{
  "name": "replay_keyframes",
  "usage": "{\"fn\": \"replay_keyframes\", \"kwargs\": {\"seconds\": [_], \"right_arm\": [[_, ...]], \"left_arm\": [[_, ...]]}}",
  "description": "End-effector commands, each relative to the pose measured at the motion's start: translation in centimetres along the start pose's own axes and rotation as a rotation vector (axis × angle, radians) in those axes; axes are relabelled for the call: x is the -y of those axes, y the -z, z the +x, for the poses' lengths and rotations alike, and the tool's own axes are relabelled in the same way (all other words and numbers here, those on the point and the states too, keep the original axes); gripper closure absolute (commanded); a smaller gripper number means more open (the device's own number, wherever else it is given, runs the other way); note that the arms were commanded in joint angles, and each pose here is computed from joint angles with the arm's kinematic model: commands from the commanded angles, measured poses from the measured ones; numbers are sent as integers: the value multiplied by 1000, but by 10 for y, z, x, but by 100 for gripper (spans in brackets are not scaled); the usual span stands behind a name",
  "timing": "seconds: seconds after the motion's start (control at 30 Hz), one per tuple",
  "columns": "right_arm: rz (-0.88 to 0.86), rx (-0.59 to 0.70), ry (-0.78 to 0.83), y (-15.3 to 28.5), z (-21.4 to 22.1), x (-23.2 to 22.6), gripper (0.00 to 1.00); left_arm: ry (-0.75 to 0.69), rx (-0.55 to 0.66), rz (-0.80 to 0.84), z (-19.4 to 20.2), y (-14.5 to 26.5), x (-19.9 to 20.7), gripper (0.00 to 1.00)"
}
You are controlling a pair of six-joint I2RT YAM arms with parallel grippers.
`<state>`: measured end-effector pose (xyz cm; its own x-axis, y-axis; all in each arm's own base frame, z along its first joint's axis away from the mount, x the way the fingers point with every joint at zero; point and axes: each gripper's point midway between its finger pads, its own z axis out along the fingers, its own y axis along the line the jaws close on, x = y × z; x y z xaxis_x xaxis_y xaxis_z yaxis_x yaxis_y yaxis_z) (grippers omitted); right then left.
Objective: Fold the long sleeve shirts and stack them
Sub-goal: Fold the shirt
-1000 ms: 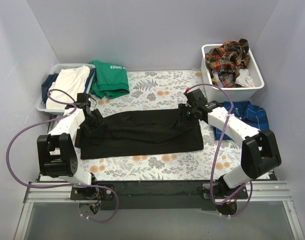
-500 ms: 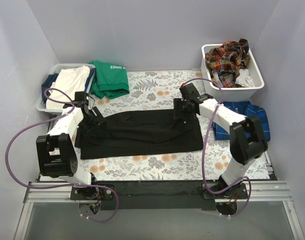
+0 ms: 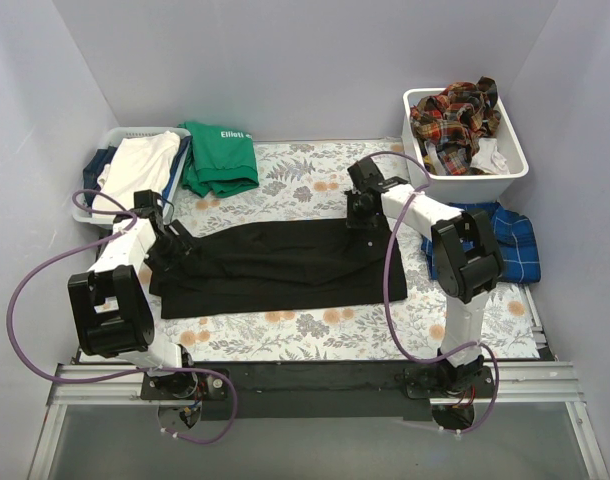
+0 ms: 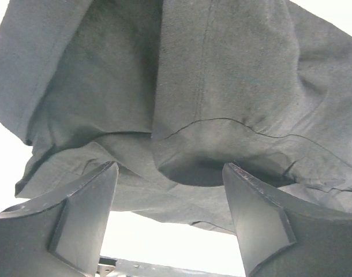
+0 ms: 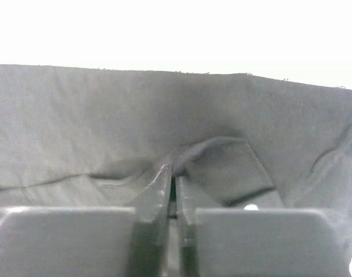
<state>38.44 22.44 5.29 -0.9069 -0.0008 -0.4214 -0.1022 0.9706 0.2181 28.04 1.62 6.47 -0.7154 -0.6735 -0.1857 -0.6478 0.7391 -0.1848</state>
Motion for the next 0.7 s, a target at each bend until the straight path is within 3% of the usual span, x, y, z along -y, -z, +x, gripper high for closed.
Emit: {"fn": "replay_keyframes", "kwargs": {"seconds": [0.0,0.07,0.5,0.67], "right_arm": [[-9,43,-58,1,-18,-3,99],[0,54,-60,5,-14,2,99],[-158,428,-90,98,-25,0,99],[-227,488,-64,115,-20,-6,99]], "left_arm": [[26,-26,32,4,-5,3,29],[31,-40,28,6,-9,1,30],[53,-78,6,4,-28,-1,33],[61,-75,13,-3,-31,4,36]]}}
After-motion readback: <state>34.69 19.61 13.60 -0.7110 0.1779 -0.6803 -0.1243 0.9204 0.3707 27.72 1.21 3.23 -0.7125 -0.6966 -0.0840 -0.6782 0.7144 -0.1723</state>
